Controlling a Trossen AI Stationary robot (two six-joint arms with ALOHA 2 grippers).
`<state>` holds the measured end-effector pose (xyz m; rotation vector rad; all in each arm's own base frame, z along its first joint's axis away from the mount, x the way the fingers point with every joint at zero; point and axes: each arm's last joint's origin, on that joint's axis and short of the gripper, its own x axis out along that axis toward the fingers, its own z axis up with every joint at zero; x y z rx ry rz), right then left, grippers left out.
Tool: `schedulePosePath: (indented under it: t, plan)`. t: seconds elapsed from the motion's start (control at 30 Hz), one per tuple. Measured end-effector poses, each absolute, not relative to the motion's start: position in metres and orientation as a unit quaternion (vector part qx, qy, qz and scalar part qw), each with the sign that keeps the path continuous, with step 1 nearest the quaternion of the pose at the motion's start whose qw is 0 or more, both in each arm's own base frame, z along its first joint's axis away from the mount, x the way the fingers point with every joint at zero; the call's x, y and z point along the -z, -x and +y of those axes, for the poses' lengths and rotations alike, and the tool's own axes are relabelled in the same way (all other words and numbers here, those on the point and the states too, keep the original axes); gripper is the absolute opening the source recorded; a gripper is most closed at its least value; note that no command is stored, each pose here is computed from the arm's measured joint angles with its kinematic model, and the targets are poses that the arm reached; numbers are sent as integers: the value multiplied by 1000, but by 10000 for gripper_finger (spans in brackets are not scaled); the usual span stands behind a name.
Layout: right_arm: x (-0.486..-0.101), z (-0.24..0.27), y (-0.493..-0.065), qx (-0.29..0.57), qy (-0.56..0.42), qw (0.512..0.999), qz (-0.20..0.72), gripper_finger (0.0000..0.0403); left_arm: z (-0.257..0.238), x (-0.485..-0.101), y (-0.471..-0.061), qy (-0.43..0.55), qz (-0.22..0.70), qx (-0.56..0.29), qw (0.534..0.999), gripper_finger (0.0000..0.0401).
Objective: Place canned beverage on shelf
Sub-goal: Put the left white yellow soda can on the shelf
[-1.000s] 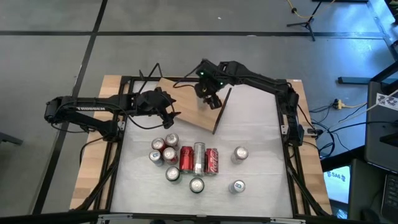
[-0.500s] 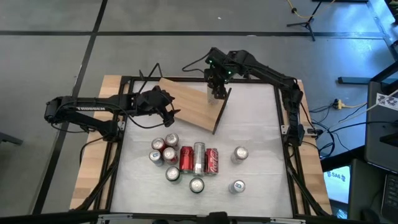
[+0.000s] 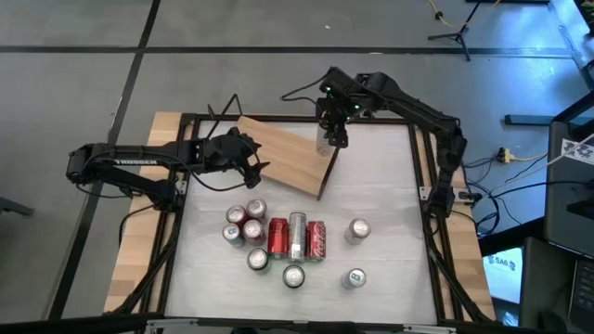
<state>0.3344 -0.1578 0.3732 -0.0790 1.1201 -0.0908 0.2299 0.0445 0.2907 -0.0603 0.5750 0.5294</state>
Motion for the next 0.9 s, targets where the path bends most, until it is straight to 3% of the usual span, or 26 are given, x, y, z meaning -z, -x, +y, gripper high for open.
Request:
schedulePosePath:
  t: [0.4,0.9]
  plan:
    - [-349,-150,-313,143,40,878,455,267,45,-291,-230,29,279,-258,925,288]
    - [-327,-149,-311,149,8,867,476,268,45,-291,-230,29,279,-258,924,288]
